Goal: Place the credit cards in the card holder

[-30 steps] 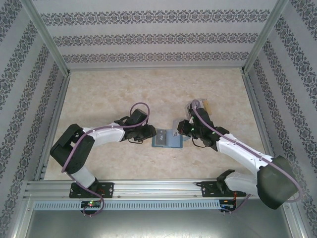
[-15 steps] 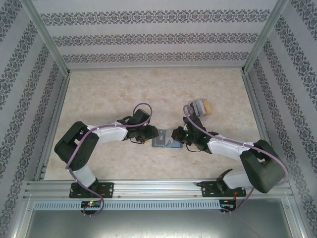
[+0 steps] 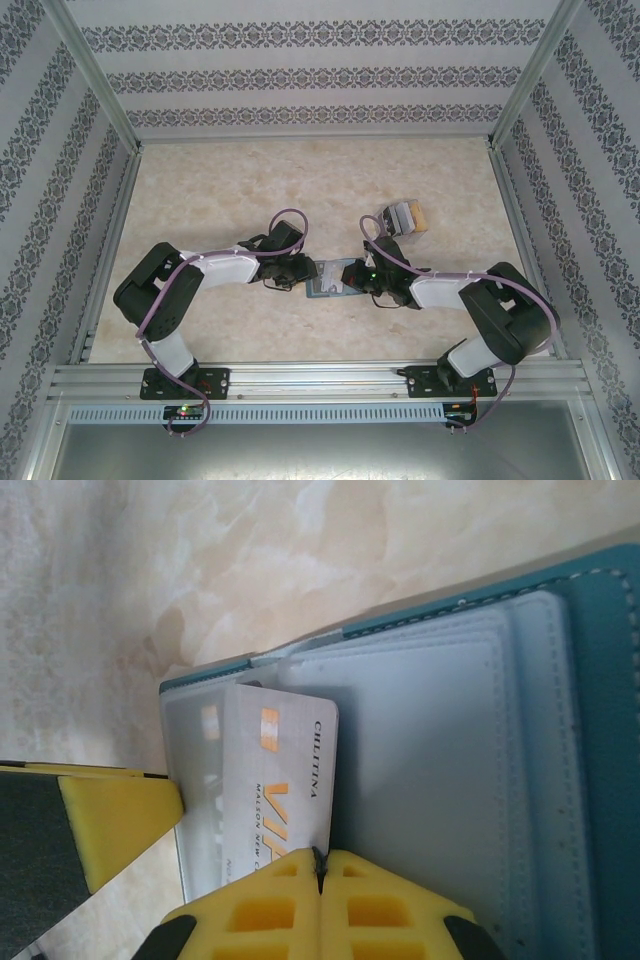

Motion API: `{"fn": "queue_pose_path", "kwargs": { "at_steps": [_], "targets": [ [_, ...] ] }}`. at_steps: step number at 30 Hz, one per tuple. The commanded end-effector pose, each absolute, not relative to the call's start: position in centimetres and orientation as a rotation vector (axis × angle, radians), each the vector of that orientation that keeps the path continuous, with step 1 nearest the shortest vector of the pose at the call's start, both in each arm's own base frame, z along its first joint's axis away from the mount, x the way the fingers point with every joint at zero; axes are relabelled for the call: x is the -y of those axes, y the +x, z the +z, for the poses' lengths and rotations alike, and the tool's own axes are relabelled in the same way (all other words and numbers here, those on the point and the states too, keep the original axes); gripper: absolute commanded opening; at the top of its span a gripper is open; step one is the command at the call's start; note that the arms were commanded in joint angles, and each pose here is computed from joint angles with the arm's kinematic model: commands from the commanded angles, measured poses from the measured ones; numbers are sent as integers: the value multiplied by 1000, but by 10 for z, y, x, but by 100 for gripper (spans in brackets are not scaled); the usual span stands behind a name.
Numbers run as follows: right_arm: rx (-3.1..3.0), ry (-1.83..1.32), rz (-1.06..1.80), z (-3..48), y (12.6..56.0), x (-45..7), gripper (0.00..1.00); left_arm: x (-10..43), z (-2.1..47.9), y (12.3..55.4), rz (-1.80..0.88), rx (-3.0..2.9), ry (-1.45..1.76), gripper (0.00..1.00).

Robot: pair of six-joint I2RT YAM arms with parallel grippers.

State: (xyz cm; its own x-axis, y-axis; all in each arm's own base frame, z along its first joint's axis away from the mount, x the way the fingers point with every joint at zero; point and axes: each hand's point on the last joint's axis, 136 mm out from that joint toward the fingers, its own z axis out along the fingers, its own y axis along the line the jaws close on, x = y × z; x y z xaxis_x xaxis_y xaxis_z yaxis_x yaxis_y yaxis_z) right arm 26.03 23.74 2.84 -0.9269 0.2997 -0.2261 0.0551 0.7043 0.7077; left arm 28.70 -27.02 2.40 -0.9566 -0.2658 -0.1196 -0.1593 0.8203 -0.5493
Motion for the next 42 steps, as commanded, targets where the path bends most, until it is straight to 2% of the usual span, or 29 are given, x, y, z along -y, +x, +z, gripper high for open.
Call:
{"fn": "queue_pose_path", "kwargs": {
  "at_steps": [1, 15, 20, 22, 25, 28, 29, 32, 35, 42],
  "targets": [
    [-2639, 172, 1107, 23, 253, -248, 0, 277, 18, 286, -810, -2830, -290, 33],
    [-2695, 81, 1193, 22, 264, -277, 1, 281, 18, 289, -815, -2831, -261, 33],
    [-2724, 99, 1085, 22, 264, -263, 14, 278, 19, 289, -800, -2825, -268, 33],
    [-2740, 93, 1005, 25, 265, -253, 16, 276, 20, 290, -789, -2821, -272, 34],
    [-2750, 82, 886, 35, 267, -236, 29, 275, 21, 290, -777, -2819, -273, 34],
    [-2736, 62, 817, 46, 269, -226, 33, 274, 23, 291, -774, -2814, -273, 34],
    [-2732, 52, 819, 48, 270, -226, 32, 275, 23, 291, -775, -2813, -273, 34],
    [-2733, 13, 882, 53, 271, -237, 20, 276, 24, 291, -784, -2807, -269, 33],
    [-2738, -10, 917, 51, 274, -249, 14, 276, 24, 291, -785, -2809, -261, 32],
    [-2808, -29, 895, 31, 282, -263, 9, 278, 26, 293, -791, -2807, -247, 32]
  ]
}}
